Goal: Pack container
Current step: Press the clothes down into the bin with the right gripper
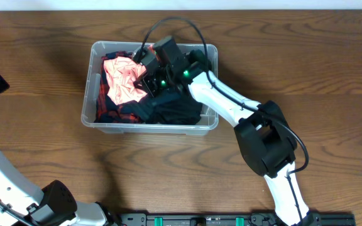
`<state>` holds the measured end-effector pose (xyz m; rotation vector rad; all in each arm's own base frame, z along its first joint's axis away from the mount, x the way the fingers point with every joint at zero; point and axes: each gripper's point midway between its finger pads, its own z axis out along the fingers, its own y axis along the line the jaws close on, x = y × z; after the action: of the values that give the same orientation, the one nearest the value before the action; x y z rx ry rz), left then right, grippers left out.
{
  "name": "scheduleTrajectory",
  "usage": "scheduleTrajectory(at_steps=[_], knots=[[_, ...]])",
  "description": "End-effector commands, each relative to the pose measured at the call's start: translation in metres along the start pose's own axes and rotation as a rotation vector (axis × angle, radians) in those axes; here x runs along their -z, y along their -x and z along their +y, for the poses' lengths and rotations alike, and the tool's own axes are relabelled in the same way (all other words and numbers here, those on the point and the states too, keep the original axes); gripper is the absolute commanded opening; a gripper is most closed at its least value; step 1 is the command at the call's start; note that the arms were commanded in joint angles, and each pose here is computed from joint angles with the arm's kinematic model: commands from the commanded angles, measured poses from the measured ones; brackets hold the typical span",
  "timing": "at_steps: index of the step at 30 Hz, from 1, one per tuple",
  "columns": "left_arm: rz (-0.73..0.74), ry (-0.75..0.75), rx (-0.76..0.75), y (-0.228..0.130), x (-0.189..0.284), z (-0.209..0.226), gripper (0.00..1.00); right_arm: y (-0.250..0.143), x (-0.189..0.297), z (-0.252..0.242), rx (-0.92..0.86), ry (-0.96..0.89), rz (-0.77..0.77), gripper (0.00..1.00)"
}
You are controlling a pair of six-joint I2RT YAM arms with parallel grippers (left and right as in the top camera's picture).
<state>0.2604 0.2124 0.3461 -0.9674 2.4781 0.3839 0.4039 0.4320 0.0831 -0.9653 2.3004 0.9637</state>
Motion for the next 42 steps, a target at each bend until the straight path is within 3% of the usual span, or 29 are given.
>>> scheduleTrajectory(at_steps=[1, 7, 15, 20, 24, 30, 34, 38, 42], knots=[[-0.006, 0.01, 0.018, 0.001, 0.002, 0.003, 0.98, -0.156, -0.055, -0.075, -0.283, -0.161, 0.352, 0.1], [-0.006, 0.01, 0.018, 0.001, 0.002, 0.003, 0.98, -0.108, -0.035, -0.079, -0.232, -0.156, 0.242, 0.15], [-0.006, 0.01, 0.018, 0.001, 0.002, 0.003, 0.98, 0.036, 0.067, -0.033, -0.087, -0.163, -0.044, 0.18], [-0.006, 0.01, 0.018, 0.001, 0.002, 0.003, 0.98, 0.089, 0.146, -0.033, 0.004, -0.417, -0.206, 0.17], [-0.006, 0.01, 0.018, 0.001, 0.002, 0.003, 0.98, 0.068, 0.159, -0.059, -0.021, -0.581, -0.134, 0.15], [-0.006, 0.01, 0.018, 0.001, 0.002, 0.003, 0.98, -0.05, 0.069, -0.086, -0.18, -0.445, 0.188, 0.11], [-0.006, 0.01, 0.018, 0.001, 0.002, 0.003, 0.98, -0.1, 0.024, -0.08, -0.192, -0.392, 0.323, 0.11], [-0.006, 0.01, 0.018, 0.001, 0.002, 0.003, 0.98, -0.103, 0.019, -0.083, -0.15, -0.474, 0.34, 0.11], [-0.006, 0.01, 0.018, 0.001, 0.002, 0.003, 0.98, -0.049, 0.054, -0.076, -0.068, -0.537, 0.255, 0.12]])
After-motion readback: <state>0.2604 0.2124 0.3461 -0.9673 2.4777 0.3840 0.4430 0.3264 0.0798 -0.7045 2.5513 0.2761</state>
